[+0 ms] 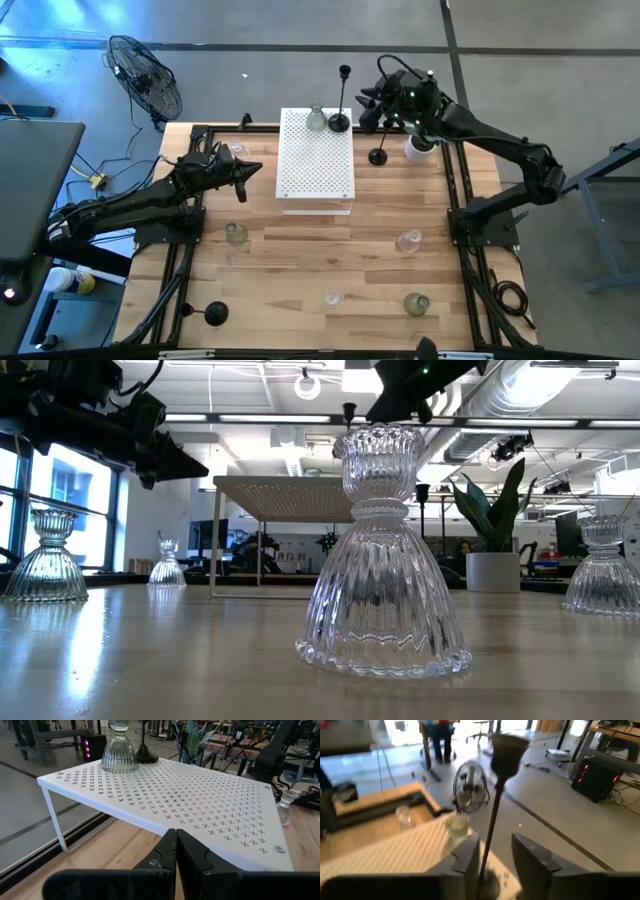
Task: Pick & Place candle stick holders
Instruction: Put the top left transparent glass candle holder on the shelf
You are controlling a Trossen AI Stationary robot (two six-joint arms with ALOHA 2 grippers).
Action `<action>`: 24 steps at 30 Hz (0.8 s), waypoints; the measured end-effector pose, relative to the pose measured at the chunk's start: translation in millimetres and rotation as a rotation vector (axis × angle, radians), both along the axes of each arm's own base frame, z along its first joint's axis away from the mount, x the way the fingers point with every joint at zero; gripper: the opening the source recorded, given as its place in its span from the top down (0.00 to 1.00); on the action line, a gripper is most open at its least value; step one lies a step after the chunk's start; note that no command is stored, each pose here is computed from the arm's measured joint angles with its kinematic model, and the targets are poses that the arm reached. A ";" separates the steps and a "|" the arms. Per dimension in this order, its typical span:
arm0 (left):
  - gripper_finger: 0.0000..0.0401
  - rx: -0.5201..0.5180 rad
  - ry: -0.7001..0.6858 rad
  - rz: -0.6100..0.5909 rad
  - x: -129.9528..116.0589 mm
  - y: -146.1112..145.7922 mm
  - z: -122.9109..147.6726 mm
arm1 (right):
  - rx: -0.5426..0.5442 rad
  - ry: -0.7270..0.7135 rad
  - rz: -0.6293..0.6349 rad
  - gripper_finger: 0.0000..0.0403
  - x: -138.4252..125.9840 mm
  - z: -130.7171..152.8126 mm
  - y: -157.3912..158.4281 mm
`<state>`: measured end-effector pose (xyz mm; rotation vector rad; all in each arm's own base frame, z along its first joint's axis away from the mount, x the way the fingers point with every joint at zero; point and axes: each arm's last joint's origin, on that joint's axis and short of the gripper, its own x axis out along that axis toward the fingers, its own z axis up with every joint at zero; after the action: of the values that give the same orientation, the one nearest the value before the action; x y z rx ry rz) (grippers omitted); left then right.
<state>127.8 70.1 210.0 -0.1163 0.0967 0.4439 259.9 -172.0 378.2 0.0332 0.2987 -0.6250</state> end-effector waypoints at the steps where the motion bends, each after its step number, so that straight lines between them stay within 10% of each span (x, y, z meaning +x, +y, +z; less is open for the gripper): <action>1: 1.00 -0.001 0.002 0.000 0.0 0.0 -0.3 | 0.006 0.026 0.010 0.80 -0.9 -0.3 5.3; 6: 1.00 -0.011 0.021 0.004 -0.3 0.0 -2.1 | 0.012 0.098 0.107 0.98 0.3 -19.9 38.8; 24: 0.94 -0.280 0.521 0.445 3.2 34.2 44.8 | -0.100 -0.099 0.243 1.00 -28.6 -103.9 143.1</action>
<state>131.0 104.3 254.9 -0.2990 0.6553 0.8983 231.3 -28.9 274.3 -0.0671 0.1719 -0.3945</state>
